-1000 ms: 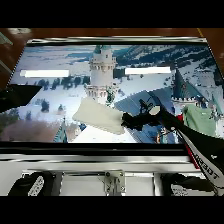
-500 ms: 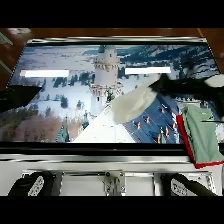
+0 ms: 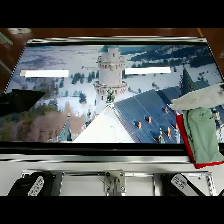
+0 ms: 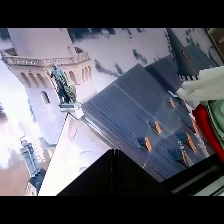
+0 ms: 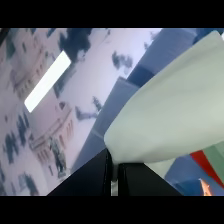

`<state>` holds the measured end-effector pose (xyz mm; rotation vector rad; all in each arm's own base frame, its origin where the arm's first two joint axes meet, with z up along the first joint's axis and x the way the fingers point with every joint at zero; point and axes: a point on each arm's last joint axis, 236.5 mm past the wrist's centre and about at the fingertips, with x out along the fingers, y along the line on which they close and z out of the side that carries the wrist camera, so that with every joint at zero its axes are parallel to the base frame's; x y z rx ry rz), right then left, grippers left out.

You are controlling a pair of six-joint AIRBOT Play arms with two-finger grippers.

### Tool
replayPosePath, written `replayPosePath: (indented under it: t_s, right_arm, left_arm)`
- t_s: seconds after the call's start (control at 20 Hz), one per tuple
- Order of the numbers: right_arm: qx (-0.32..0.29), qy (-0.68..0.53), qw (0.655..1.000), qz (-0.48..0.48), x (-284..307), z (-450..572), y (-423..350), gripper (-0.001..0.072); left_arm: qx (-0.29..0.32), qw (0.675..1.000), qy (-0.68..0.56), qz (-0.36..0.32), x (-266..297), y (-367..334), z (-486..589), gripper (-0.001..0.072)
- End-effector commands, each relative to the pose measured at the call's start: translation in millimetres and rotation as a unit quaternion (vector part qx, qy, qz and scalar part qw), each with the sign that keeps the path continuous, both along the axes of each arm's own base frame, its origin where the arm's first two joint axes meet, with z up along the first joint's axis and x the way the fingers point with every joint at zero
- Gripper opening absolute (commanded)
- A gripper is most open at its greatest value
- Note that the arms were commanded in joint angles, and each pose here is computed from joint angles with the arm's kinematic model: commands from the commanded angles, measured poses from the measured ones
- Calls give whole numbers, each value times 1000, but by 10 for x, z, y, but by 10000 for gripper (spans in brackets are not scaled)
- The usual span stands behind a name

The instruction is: Fold the shirts.

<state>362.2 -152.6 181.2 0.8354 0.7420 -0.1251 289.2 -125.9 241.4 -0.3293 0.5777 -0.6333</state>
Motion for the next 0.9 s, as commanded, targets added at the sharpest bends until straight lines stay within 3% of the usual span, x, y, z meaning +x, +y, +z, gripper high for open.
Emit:
replayPosePath:
  t_s: [0.0,0.2,0.4,0.6,0.85]
  right_arm:
    - [-9,-26,996,-85,-175,122,-556,58]
    - [-3,-104,985,-135,-60,436,-815,58]
    - [2,-56,993,-103,-174,262,-657,58]
    - [-17,109,990,-88,-714,-281,-614,58]
    - [-53,335,935,-101,-1717,-737,-728,58]
  left_arm:
    - [3,1000,11,-14,-61,-38,-46,32]
    - [-9,1000,22,-7,-60,-39,-43,32]
    - [-11,1000,19,-2,-37,-28,-26,32]
    - [-23,1000,2,12,34,-8,60,32]
    - [-26,999,-8,24,92,28,98,32]
